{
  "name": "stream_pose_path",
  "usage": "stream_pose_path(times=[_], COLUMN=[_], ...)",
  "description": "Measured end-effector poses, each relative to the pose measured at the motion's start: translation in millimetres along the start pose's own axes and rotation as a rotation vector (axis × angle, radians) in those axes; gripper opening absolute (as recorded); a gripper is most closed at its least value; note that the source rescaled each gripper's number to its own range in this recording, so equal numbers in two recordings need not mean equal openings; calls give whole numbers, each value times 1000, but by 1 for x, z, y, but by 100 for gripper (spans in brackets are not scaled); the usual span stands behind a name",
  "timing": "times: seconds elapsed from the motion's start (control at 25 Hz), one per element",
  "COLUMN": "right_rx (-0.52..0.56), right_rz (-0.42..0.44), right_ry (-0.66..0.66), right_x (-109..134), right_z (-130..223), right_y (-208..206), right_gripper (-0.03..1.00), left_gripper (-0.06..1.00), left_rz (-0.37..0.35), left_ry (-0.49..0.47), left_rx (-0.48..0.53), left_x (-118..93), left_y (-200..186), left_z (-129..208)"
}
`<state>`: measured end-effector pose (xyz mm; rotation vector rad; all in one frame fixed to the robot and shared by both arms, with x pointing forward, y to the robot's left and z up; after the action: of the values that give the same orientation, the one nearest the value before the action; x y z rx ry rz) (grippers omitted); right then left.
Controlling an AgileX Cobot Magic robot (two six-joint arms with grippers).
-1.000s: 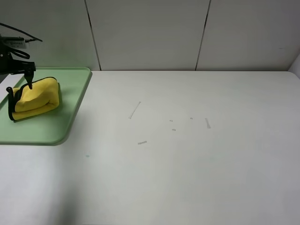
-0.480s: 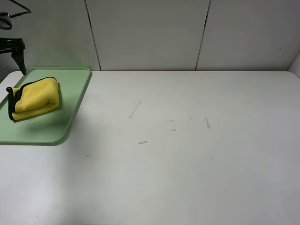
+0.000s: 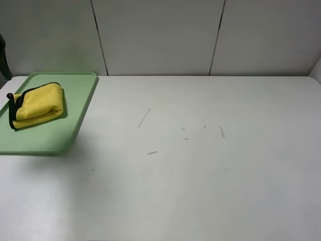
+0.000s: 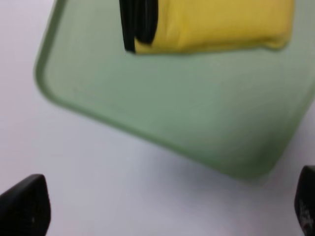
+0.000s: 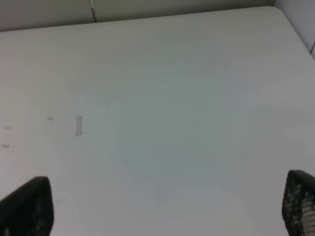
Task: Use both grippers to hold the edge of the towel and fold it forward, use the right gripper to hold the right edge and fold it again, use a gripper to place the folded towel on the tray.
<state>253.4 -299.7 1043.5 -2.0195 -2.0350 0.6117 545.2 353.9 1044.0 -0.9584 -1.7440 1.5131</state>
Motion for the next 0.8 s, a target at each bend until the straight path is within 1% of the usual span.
stream_pose_path(times=[0.16, 0.28, 0.4, 0.6, 0.8], right_rx=[0, 0, 0, 0, 0], right_rz=[0, 0, 0, 0, 0], right_ry=[0, 0, 0, 0, 0], right_x=[0, 0, 0, 0, 0], right_z=[0, 0, 0, 0, 0], right_y=[0, 0, 0, 0, 0], right_gripper=[100, 100, 100, 100, 100], left_gripper=[100, 100, 100, 100, 100], left_rz=[49, 83, 124, 194, 227], left_ry=[-5, 14, 28, 43, 61], left_rx=[-4, 2, -15, -77, -148], left_x=[10, 18, 26, 38, 55], left_y=[-2, -2, -5, -14, -17], left_z=[34, 62, 88, 127, 166])
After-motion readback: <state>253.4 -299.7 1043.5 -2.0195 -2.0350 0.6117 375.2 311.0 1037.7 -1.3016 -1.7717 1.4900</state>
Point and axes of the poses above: a point on each arm's last joint axis where the gripper is mounted, y pointing out along that axis toward the gripper, x along the wrist's bending axis when the last joint is at zero, z = x × y, the point moved 2 cm from there along y, pointing out along that axis toward the gripper, and after that the axes turned 10 degrees about -y, right-handed, at the moved point
